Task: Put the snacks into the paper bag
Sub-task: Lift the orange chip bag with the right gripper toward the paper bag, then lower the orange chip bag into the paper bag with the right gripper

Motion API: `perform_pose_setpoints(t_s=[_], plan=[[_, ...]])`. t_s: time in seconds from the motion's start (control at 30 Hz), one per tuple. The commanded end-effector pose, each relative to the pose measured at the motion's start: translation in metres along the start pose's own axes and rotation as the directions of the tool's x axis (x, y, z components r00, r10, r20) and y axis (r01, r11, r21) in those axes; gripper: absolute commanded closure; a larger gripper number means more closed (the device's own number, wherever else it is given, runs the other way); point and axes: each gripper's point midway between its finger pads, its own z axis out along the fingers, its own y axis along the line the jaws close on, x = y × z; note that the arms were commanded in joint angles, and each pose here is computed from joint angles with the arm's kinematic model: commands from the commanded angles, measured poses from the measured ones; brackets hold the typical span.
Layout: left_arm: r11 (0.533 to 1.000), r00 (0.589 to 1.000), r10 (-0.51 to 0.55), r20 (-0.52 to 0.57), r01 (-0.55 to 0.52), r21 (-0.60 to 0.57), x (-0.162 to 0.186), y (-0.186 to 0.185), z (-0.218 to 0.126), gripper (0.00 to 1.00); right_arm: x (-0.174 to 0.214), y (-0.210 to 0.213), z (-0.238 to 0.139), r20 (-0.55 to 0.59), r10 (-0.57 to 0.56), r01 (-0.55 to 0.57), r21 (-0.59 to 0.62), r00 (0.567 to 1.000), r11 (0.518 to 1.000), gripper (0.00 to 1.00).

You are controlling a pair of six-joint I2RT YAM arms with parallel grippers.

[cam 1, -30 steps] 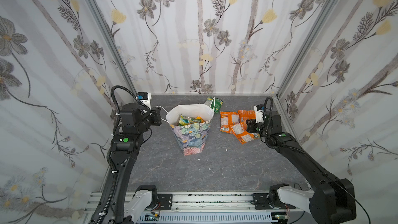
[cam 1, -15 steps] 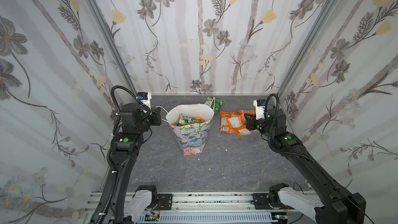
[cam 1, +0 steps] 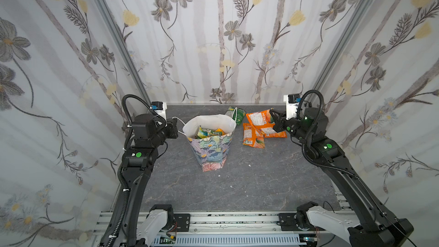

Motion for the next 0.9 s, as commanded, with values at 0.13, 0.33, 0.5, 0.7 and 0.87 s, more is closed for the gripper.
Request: perform_pose_setpoints(t_s=[0.13, 0.33, 0.5, 0.7, 0.87], plan=[[1.000, 0.999, 0.016, 0.032, -0.016, 0.004, -0.008, -0.002, -0.002, 1.00, -0.049, 0.023, 0.000, 0.098, -0.046, 0.052, -0.057, 0.994, 0.997, 1.00], [1.000, 1.000, 0.012, 0.025, -0.012, 0.006, -0.007, -0.002, -0.001, 1.00, -0.087, 0.043, 0.005, 0.163, -0.067, 0.083, -0.092, 0.984, 0.992, 1.00], [1.000, 1.000, 0.011, 0.020, -0.011, 0.000, -0.006, -0.001, 0.001, 1.00, -0.114, 0.065, 0.011, 0.217, -0.090, 0.121, -0.133, 0.972, 0.984, 1.00], [1.000, 1.000, 0.009, 0.022, -0.010, 0.011, -0.006, -0.003, -0.001, 1.00, -0.131, 0.098, 0.021, 0.247, -0.127, 0.176, -0.190, 0.961, 0.966, 1.00], [1.000, 1.000, 0.011, 0.025, -0.011, -0.002, -0.005, -0.001, -0.002, 1.00, -0.138, 0.124, 0.028, 0.257, -0.168, 0.228, -0.224, 0.952, 0.948, 1.00]])
